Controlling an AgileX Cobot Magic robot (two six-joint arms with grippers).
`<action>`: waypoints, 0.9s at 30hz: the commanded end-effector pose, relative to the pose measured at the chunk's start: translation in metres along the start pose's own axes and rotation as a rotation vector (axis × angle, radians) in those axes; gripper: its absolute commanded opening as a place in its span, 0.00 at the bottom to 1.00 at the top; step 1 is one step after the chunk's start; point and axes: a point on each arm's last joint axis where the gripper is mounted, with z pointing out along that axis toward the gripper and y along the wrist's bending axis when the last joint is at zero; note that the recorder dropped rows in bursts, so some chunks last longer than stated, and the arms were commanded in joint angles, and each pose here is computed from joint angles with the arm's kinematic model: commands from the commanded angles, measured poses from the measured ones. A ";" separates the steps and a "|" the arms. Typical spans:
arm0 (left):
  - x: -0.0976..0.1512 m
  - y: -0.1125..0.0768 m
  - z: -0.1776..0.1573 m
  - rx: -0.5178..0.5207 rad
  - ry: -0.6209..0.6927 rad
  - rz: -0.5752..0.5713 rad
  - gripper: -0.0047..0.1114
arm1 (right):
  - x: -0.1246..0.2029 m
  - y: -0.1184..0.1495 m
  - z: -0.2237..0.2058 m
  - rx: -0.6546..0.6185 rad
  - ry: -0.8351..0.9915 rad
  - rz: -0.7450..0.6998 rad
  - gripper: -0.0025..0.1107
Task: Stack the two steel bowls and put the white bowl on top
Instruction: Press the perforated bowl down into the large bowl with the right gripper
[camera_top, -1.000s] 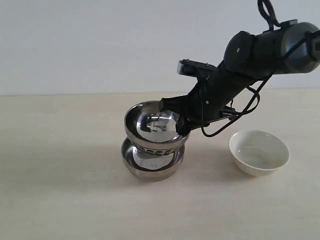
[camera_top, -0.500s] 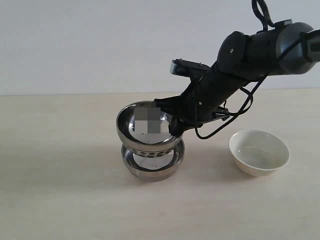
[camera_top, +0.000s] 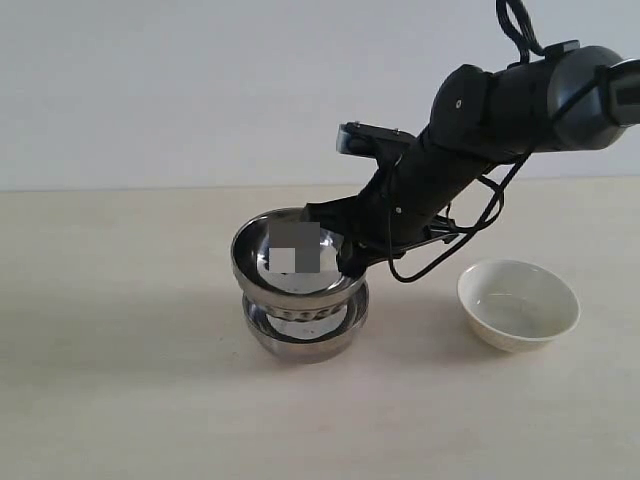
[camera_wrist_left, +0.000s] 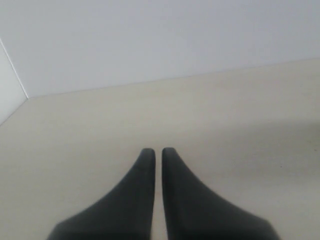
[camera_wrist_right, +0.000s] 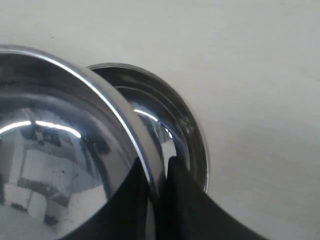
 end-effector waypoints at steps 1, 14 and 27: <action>0.000 0.000 0.000 -0.001 -0.007 -0.017 0.07 | -0.001 0.002 -0.005 -0.002 -0.010 -0.005 0.02; 0.000 0.000 0.000 -0.001 -0.007 -0.017 0.07 | 0.008 -0.004 0.001 0.017 0.000 -0.002 0.02; 0.000 0.000 0.000 -0.001 -0.007 -0.017 0.07 | 0.005 -0.005 0.001 0.021 -0.032 0.008 0.02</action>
